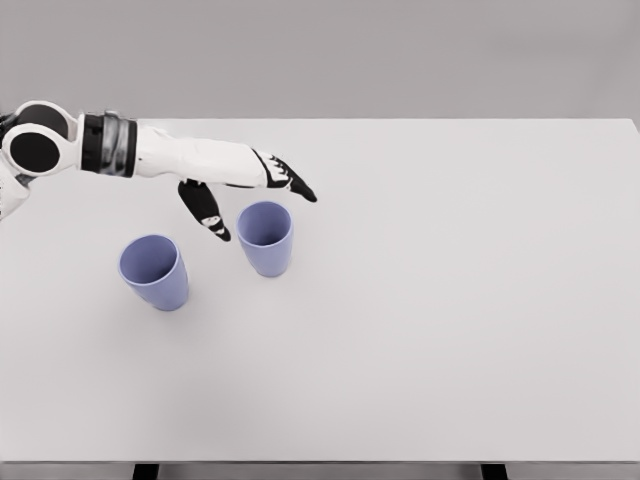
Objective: Place the right cup on the left cup with left arm
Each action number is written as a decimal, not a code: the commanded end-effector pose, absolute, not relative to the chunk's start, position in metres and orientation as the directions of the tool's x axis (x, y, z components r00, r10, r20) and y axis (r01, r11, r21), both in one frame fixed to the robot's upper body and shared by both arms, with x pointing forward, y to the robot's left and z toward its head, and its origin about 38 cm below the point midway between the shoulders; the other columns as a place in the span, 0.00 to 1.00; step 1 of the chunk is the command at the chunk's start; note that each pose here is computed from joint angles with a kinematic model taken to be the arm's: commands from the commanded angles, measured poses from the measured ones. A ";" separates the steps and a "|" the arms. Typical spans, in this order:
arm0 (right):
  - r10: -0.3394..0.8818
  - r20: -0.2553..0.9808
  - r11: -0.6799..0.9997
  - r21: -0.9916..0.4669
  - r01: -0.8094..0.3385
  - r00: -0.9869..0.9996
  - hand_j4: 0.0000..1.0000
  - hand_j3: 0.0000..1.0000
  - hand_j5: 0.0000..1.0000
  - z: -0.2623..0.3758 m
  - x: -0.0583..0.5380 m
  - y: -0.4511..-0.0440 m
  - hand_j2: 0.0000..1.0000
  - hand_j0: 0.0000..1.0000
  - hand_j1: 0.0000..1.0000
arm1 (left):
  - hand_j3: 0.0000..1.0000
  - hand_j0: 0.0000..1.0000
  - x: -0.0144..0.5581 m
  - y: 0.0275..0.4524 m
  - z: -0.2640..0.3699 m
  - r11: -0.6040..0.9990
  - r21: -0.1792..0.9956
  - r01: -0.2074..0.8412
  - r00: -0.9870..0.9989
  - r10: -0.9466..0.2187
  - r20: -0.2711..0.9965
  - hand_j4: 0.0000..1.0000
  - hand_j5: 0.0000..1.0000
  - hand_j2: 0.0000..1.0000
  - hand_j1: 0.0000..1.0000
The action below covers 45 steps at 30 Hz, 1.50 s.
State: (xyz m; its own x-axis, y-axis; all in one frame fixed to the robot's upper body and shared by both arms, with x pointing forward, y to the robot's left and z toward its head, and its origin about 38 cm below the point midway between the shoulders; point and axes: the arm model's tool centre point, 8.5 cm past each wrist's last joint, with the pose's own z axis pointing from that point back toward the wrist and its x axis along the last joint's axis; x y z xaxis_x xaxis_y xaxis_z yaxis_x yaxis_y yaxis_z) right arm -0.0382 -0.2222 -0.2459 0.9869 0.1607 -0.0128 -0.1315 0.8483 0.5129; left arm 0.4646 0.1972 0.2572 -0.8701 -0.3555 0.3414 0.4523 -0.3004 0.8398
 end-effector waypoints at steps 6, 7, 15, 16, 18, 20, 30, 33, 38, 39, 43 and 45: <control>0.162 -0.012 0.848 0.513 -0.133 0.987 1.00 1.00 1.00 -0.246 -0.038 -0.222 1.00 1.00 1.00 | 1.00 1.00 0.477 0.216 0.250 -0.288 0.848 0.445 -0.852 -0.427 0.302 1.00 1.00 1.00 1.00; 0.162 -0.012 0.848 0.513 -0.133 0.987 1.00 1.00 1.00 -0.246 -0.038 -0.222 1.00 1.00 1.00 | 1.00 1.00 0.477 0.213 0.251 -0.288 0.850 0.441 -0.856 -0.420 0.302 1.00 1.00 1.00 1.00; 0.162 -0.012 0.848 0.513 -0.133 0.987 1.00 1.00 1.00 -0.246 -0.038 -0.222 1.00 1.00 1.00 | 1.00 1.00 0.469 0.197 0.229 -0.297 0.834 0.464 -0.857 -0.389 0.338 1.00 1.00 1.00 1.00; 0.162 -0.012 0.848 0.513 -0.133 0.987 1.00 1.00 1.00 -0.246 -0.038 -0.222 1.00 1.00 1.00 | 1.00 1.00 0.469 0.196 0.229 -0.298 0.834 0.464 -0.857 -0.389 0.338 1.00 1.00 1.00 1.00; 0.162 -0.012 0.848 0.513 -0.133 0.987 1.00 1.00 1.00 -0.246 -0.038 -0.222 1.00 1.00 1.00 | 1.00 1.00 0.469 0.195 0.227 -0.300 0.833 0.464 -0.857 -0.389 0.338 1.00 1.00 1.00 1.00; 0.162 -0.012 0.848 0.513 -0.133 0.987 1.00 1.00 1.00 -0.246 -0.038 -0.222 1.00 1.00 1.00 | 1.00 1.00 0.469 0.190 0.222 -0.308 0.830 0.465 -0.859 -0.383 0.339 1.00 1.00 1.00 1.00; 0.162 -0.012 0.848 0.513 -0.133 0.987 1.00 1.00 1.00 -0.246 -0.038 -0.222 1.00 1.00 1.00 | 1.00 1.00 0.470 0.191 0.212 -0.306 0.824 0.478 -0.850 -0.397 0.346 1.00 1.00 1.00 1.00; 0.162 -0.013 0.848 0.513 -0.132 0.987 1.00 1.00 1.00 -0.246 -0.038 -0.222 1.00 1.00 1.00 | 1.00 1.00 0.468 0.192 0.207 -0.310 0.818 0.484 -0.847 -0.399 0.351 1.00 1.00 1.00 1.00; 0.162 -0.012 0.848 0.513 -0.133 0.987 1.00 1.00 1.00 -0.246 -0.038 -0.222 1.00 1.00 1.00 | 0.77 0.77 0.468 0.193 0.207 -0.297 0.821 0.487 -0.845 -0.399 0.357 0.77 0.77 0.77 0.77; 0.162 -0.012 0.848 0.513 -0.133 0.987 1.00 1.00 1.00 -0.246 -0.038 -0.222 1.00 1.00 1.00 | 0.75 0.75 0.467 0.193 0.205 -0.297 0.820 0.490 -0.844 -0.399 0.359 0.75 0.75 0.75 0.75; 0.162 -0.013 0.848 0.513 -0.132 0.987 1.00 1.00 1.00 -0.246 -0.038 -0.222 1.00 1.00 1.00 | 0.62 0.62 0.468 0.200 0.208 -0.279 0.825 0.492 -0.837 -0.411 0.360 0.62 0.62 0.62 0.62; 0.162 -0.012 0.848 0.513 -0.133 0.987 1.00 1.00 1.00 -0.246 -0.038 -0.222 1.00 1.00 1.00 | 0.57 0.57 0.470 0.201 0.213 -0.267 0.832 0.486 -0.838 -0.412 0.358 0.57 0.57 0.57 0.57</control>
